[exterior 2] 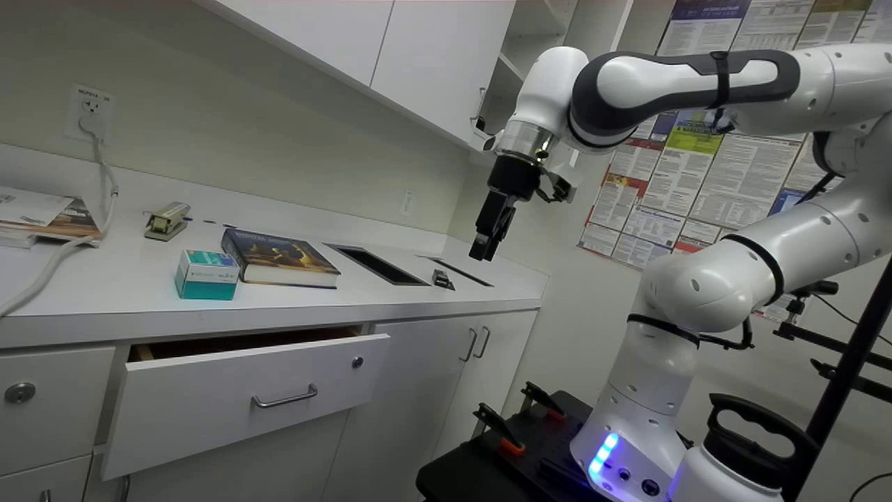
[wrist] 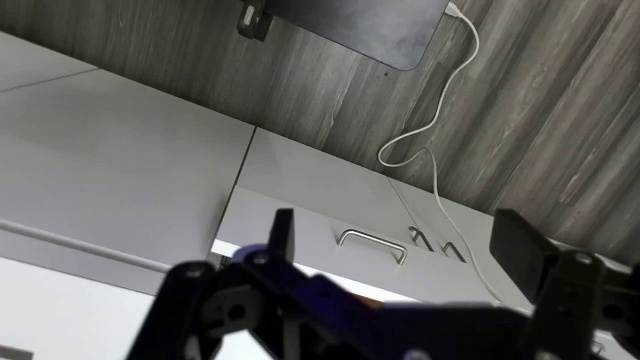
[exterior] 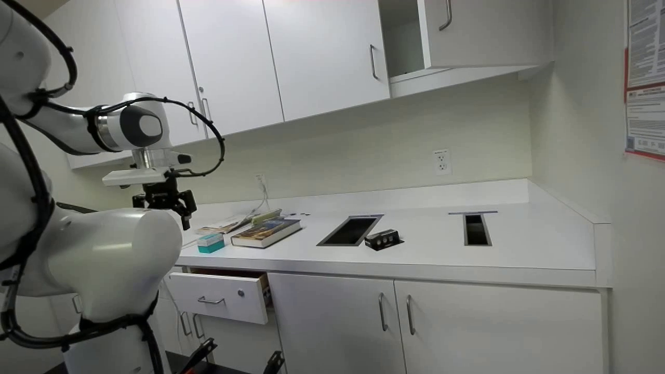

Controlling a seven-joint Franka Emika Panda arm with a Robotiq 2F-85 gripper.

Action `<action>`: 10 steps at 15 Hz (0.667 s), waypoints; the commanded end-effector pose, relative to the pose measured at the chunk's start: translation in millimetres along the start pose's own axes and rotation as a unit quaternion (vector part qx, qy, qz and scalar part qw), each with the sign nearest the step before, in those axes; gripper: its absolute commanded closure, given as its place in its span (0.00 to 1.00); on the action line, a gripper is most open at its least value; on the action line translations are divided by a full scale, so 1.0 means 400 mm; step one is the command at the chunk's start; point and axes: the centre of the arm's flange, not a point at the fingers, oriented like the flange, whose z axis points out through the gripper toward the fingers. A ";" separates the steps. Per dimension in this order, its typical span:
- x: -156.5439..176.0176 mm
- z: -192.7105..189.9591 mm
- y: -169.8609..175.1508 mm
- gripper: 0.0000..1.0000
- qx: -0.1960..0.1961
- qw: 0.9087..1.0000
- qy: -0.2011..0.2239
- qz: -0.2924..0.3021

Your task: Pull open the top right most drawer of the kitchen cabinet

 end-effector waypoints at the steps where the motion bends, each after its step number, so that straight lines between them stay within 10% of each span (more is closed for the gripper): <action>1: 0.084 0.012 -0.137 0.00 -0.025 0.995 -0.024 -0.094; 10: 0.141 0.294 -0.454 0.00 -0.080 0.942 -0.139 -0.296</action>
